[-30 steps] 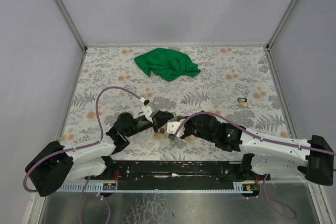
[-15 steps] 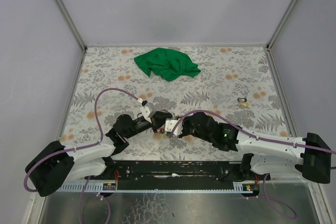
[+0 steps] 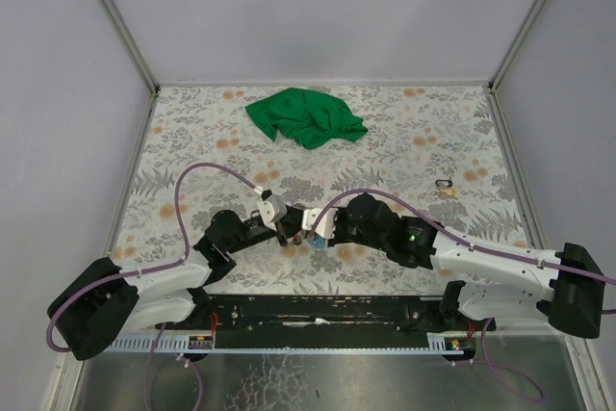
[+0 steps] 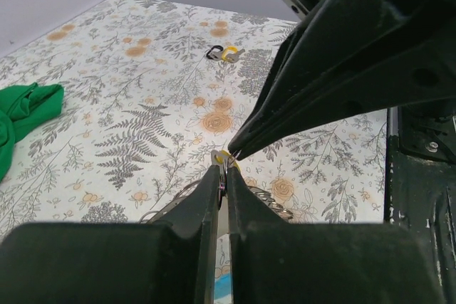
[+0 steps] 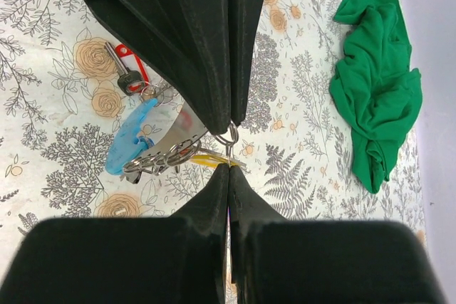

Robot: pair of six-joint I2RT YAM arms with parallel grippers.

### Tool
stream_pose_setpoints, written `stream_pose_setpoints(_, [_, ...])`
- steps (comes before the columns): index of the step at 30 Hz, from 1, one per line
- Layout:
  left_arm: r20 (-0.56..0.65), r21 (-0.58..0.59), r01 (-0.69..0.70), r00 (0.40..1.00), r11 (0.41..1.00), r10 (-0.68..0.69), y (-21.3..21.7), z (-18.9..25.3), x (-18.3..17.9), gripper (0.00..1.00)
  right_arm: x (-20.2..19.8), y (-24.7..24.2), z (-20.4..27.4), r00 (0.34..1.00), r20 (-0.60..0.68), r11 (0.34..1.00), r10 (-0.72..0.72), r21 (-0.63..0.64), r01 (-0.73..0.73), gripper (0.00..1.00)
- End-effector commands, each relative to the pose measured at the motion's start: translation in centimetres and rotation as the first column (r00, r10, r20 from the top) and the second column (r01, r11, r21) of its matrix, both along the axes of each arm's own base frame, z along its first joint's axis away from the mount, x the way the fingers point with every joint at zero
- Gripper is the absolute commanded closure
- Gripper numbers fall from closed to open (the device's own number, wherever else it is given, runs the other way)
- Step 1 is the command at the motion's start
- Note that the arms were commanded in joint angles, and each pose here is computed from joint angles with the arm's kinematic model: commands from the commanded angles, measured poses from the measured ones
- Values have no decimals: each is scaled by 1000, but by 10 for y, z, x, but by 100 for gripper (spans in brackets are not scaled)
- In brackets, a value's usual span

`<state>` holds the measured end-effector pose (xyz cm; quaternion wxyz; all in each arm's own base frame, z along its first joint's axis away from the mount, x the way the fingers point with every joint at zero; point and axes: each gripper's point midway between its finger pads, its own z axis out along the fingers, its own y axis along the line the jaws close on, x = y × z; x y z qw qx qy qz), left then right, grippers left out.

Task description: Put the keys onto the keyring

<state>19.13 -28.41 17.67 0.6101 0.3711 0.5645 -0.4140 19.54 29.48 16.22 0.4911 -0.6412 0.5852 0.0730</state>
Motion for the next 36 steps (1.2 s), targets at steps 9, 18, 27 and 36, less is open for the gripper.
stream_pose_setpoints(9, [145, -57, 150, 979, 987, -141, -12, 32, -20, 100, 8, 12, 18, 999, -19, 999, 33, 26, -32, 100])
stream_pose_setpoints(18, [124, -86, 100, 988, 991, -89, -9, 35, -13, 100, 8, 20, 28, 998, 2, 995, 66, 69, -66, 100])
stream_pose_setpoints(27, [70, -134, -10, 997, 991, 19, 0, 40, 2, 99, 9, 11, 35, 996, 59, 996, 70, 59, -73, 100])
stream_pose_setpoints(36, [99, -123, -37, 994, 992, 50, 6, 44, 3, 81, 18, 11, 63, 983, 162, 995, 91, 21, -95, 100])
